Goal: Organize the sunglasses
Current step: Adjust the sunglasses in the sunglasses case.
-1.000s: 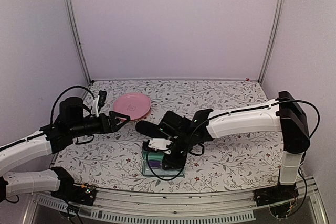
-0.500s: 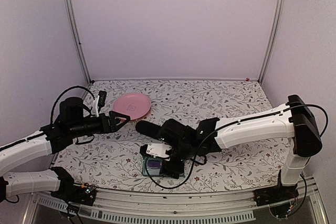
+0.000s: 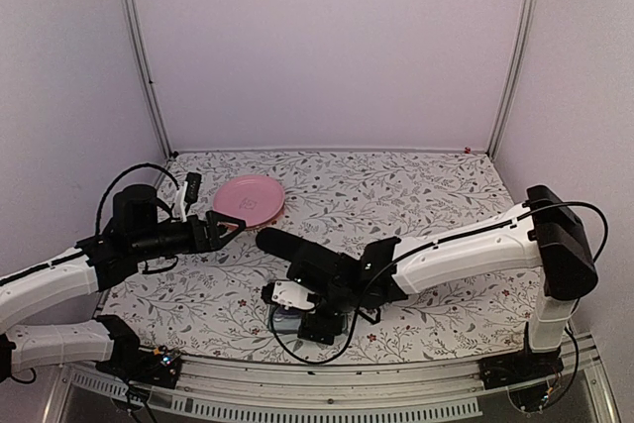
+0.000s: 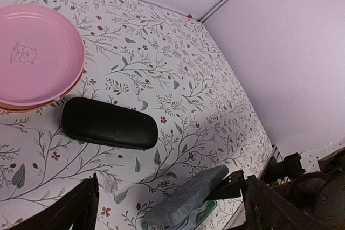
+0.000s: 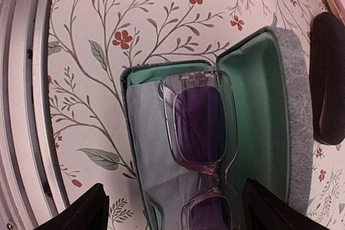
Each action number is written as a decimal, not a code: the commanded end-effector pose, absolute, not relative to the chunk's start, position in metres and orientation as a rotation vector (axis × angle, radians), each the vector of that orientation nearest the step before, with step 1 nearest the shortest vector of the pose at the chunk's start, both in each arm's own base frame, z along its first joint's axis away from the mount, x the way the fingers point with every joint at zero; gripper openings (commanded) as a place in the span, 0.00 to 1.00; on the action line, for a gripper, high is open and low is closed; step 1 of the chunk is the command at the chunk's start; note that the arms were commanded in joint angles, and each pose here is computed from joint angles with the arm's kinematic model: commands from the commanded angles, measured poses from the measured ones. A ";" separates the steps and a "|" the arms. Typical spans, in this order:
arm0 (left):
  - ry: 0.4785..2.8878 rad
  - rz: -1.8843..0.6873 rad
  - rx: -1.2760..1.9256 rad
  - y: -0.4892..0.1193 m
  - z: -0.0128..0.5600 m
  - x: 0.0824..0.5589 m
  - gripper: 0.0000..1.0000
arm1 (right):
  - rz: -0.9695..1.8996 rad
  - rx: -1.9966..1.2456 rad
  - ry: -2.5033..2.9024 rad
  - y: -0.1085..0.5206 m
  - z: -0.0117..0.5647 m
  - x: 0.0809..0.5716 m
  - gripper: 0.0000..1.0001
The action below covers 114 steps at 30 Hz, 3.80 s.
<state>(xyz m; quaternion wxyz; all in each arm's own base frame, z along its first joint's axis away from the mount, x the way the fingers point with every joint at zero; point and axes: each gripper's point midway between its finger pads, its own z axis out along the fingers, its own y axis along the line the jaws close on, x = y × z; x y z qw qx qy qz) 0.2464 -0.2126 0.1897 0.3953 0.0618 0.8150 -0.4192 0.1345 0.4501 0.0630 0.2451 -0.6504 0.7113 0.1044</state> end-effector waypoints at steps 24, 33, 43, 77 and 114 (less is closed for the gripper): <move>2.046 -1.081 0.168 -0.214 0.194 0.246 0.96 | 0.155 -1.796 1.925 0.458 0.032 0.136 0.80; 2.052 -1.082 0.172 -0.216 0.192 0.247 0.96 | 0.194 -1.799 1.922 0.458 0.040 0.130 0.69; 2.054 -1.081 0.174 -0.216 0.190 0.247 0.96 | 0.220 -1.799 1.921 0.456 0.045 0.123 0.62; 2.065 -1.091 0.180 -0.222 0.187 0.252 0.96 | 0.258 -1.830 1.900 0.453 0.057 0.115 0.62; 2.031 -0.902 0.328 -0.237 0.164 0.209 0.96 | 0.697 -1.360 2.016 0.414 0.168 0.157 0.78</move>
